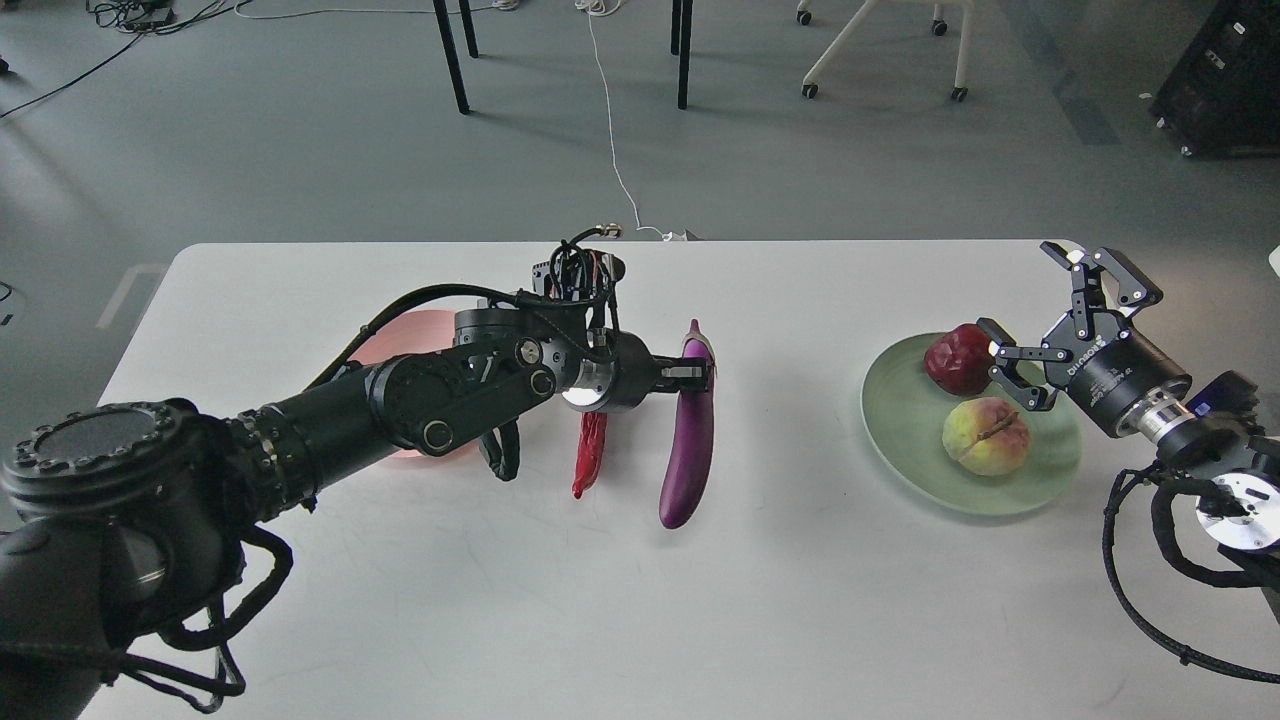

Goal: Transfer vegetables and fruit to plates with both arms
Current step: 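Grasp the eggplant with the left gripper and lift it, then lower the eggplant onto the pink plate and release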

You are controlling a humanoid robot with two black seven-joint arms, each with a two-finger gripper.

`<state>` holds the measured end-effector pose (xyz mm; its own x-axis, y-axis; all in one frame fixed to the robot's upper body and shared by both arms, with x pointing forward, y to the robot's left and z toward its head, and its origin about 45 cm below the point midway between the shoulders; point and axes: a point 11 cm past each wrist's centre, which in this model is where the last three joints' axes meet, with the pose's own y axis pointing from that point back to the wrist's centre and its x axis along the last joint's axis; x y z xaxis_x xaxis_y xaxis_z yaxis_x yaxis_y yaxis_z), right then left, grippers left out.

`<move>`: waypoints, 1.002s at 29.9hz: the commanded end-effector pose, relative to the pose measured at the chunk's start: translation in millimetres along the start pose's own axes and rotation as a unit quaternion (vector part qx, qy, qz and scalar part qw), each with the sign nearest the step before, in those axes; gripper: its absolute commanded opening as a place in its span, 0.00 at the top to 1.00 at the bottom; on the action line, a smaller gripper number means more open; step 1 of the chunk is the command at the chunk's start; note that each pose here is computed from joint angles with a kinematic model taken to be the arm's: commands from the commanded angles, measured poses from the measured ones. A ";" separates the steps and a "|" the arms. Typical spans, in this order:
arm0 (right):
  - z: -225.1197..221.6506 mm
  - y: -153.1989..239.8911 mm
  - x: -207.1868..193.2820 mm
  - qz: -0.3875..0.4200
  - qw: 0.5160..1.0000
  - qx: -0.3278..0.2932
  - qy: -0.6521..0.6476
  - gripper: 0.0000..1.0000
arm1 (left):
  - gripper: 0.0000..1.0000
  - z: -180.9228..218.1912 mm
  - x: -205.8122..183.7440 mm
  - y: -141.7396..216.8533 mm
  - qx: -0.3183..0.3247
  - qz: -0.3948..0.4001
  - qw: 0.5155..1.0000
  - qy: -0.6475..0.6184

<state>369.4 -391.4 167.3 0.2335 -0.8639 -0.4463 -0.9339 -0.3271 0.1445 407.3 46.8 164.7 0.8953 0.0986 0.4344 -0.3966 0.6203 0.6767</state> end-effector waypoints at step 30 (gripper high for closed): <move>1.8 -2.2 -4.1 -0.006 1.000 -0.002 0.000 0.03 | 0.19 -189.6 46.5 159.6 0.150 -0.006 0.973 -0.176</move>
<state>369.9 -386.3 167.0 0.2455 -0.8594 -0.4485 -0.9294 -0.3402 0.1432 424.6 298.1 179.5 0.7960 -0.2133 0.5665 -0.4792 0.3496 0.8050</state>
